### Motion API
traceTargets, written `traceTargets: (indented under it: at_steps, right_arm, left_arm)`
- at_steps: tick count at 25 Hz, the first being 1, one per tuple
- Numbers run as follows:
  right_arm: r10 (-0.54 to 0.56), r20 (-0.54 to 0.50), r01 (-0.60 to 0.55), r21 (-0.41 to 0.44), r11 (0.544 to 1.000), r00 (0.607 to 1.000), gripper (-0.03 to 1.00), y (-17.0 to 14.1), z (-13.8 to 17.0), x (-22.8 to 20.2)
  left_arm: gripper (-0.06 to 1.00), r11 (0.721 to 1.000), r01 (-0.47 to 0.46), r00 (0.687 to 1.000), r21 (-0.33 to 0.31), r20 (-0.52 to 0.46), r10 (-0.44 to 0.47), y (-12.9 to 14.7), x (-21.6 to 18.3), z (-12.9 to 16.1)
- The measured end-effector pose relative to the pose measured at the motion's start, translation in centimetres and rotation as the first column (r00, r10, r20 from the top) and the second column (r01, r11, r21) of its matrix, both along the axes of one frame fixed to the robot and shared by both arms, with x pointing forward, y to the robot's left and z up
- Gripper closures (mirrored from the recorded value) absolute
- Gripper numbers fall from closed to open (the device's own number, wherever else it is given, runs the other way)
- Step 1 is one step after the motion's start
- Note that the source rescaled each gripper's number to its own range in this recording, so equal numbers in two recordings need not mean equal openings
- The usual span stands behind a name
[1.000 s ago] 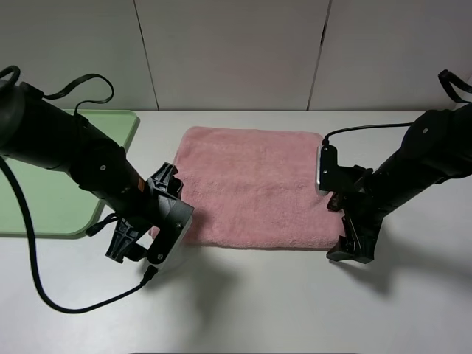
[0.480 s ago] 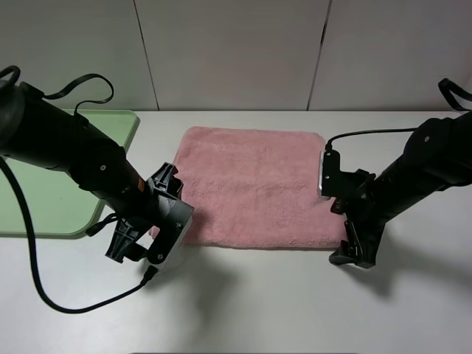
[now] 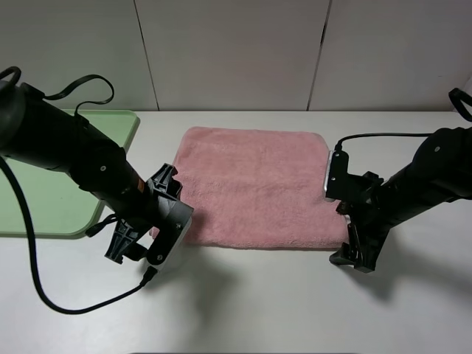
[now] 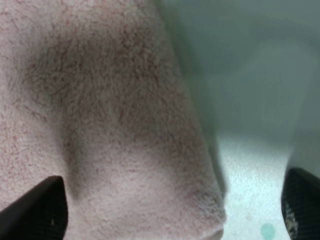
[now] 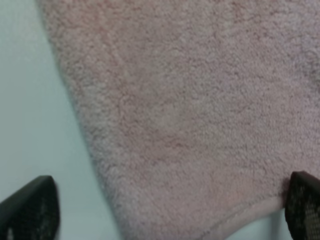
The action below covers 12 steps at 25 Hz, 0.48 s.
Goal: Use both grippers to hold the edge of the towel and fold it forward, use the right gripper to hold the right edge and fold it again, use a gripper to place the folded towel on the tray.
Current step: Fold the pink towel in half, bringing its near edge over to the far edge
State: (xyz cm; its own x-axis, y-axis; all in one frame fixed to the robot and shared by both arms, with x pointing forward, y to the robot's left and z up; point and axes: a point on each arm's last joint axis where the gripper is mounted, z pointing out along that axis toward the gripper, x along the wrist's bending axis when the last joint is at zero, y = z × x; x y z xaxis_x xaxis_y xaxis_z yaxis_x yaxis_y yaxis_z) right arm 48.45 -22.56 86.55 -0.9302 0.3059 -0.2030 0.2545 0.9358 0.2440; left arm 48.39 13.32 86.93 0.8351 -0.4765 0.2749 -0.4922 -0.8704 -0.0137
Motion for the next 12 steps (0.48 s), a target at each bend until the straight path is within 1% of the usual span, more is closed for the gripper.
traceTargets:
  at_steps: [3, 6, 9, 12]
  right_arm:
    - [-0.001, 0.000, 0.001, 0.000, 1.000, 1.000, -0.03, 0.00, 0.00, 0.00]
    - [-0.001, 0.000, 0.001, -0.001, 1.000, 1.000, -0.03, -0.02, -0.03, -0.04]
    - [-0.004, 0.005, 0.004, -0.003, 1.000, 1.000, -0.03, -0.06, -0.02, -0.05]
    - [-0.008, 0.012, 0.008, -0.004, 1.000, 1.000, -0.03, -0.09, 0.02, -0.02]
  left_arm:
    - [0.11, 1.000, 0.001, 1.000, 0.002, -0.002, -0.001, 0.01, -0.01, -0.01]
    - [0.18, 1.000, 0.000, 1.000, 0.006, -0.006, 0.000, 0.06, -0.07, -0.06]
    - [0.29, 1.000, 0.000, 1.000, 0.010, -0.012, 0.000, 0.10, -0.12, -0.20]
    - [0.44, 1.000, 0.002, 1.000, 0.014, -0.015, -0.002, 0.10, -0.12, -0.37]
